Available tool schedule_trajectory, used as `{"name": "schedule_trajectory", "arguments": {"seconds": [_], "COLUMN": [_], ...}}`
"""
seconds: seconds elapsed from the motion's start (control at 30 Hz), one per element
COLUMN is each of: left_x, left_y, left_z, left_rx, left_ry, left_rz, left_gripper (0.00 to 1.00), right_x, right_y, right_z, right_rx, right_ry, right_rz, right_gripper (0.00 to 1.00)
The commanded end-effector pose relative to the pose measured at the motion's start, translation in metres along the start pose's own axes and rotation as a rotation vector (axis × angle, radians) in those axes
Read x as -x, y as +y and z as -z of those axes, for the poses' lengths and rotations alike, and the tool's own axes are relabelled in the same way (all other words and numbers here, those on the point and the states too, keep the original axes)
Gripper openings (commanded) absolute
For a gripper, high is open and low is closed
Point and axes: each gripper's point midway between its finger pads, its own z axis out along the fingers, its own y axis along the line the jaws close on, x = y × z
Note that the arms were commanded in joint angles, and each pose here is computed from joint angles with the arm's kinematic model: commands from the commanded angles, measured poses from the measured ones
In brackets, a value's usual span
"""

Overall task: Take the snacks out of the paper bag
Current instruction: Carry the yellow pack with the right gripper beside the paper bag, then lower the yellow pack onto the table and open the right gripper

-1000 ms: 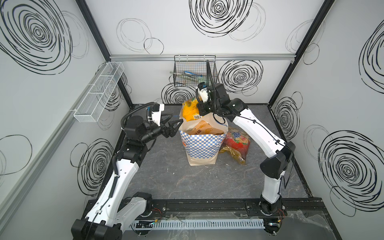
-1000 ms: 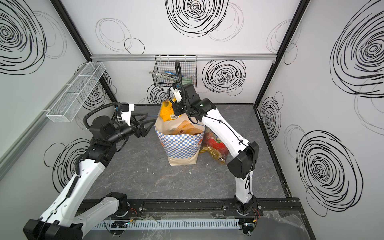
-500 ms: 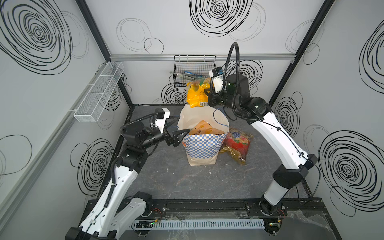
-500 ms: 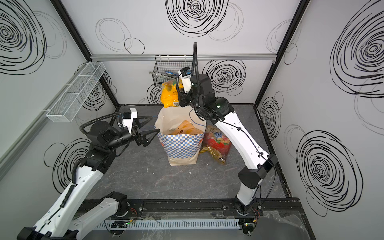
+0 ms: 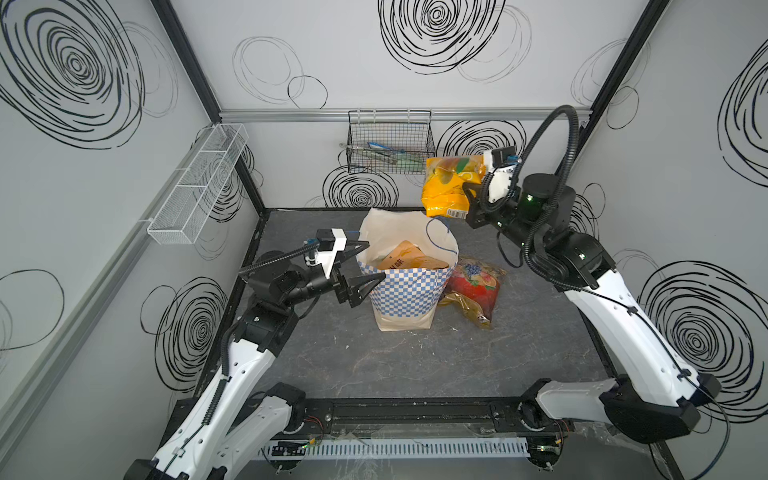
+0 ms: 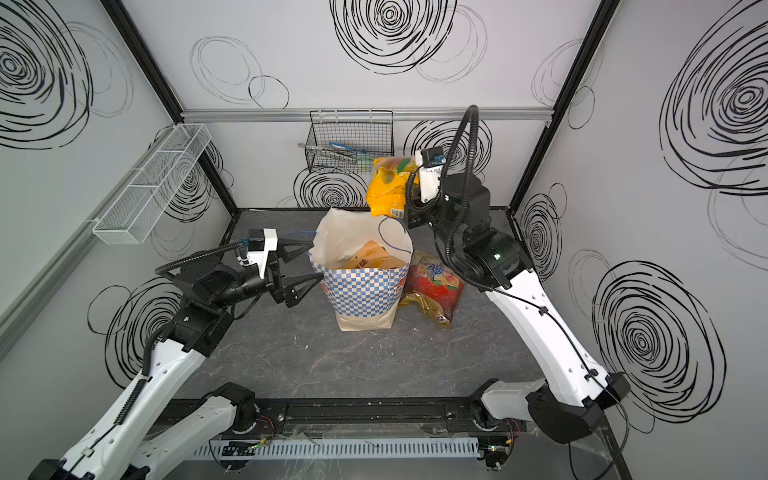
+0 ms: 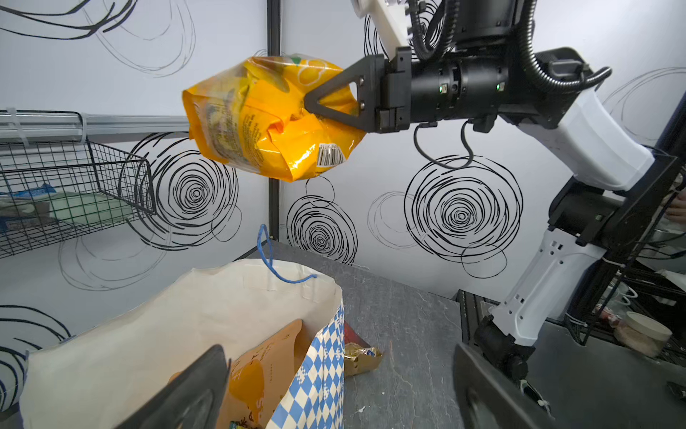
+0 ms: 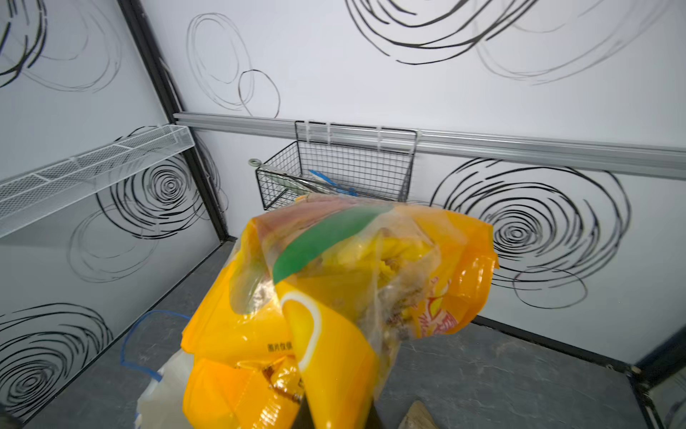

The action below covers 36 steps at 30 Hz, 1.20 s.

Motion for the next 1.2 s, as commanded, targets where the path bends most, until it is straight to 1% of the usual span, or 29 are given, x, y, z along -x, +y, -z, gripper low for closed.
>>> {"name": "schedule_trajectory", "arguments": {"seconds": [0.0, 0.13, 0.23, 0.33, 0.47, 0.57, 0.67, 0.83, 0.93, 1.0, 1.17], "left_x": [0.007, 0.003, -0.002, -0.010, -0.019, -0.026, -0.034, -0.037, -0.038, -0.039, -0.040], "left_y": [-0.015, -0.022, -0.026, -0.030, -0.038, -0.041, -0.037, -0.033, -0.030, -0.030, -0.028], "left_z": [-0.002, -0.008, -0.013, -0.017, -0.024, -0.028, -0.031, -0.032, -0.032, -0.032, -0.034], "left_rx": [-0.066, -0.077, -0.076, -0.070, -0.078, -0.078, -0.052, -0.028, -0.013, -0.013, -0.011], "left_ry": [-0.032, -0.015, 0.014, 0.052, 0.099, 0.135, 0.175, 0.189, 0.192, 0.195, 0.197], "left_rz": [-0.064, -0.070, -0.079, -0.089, -0.102, -0.109, -0.114, -0.118, -0.116, -0.115, -0.107], "left_gripper": [0.96, 0.96, 0.96, 0.96, 0.96, 0.96, 0.96, 0.96, 0.96, 0.96, 0.96], "right_x": [0.053, 0.031, 0.004, -0.037, -0.097, -0.141, -0.181, -0.231, -0.251, -0.257, -0.245], "right_y": [-0.034, -0.075, -0.103, -0.128, -0.144, -0.149, -0.144, -0.133, -0.127, -0.123, -0.123], "right_z": [0.033, 0.044, 0.044, 0.034, 0.015, -0.001, -0.018, -0.040, -0.050, -0.056, -0.076], "right_rx": [-0.069, -0.138, -0.178, -0.216, -0.221, -0.179, -0.126, -0.049, -0.040, -0.043, -0.049], "right_ry": [-0.235, -0.238, -0.211, -0.143, -0.038, 0.036, 0.115, 0.217, 0.261, 0.264, 0.199], "right_rz": [-0.106, -0.175, -0.227, -0.280, -0.345, -0.411, -0.443, -0.494, -0.510, -0.506, -0.474], "right_gripper": [0.00, 0.00, 0.00, 0.00, 0.00, 0.00, 0.00, 0.00, 0.00, 0.00, 0.00]}}
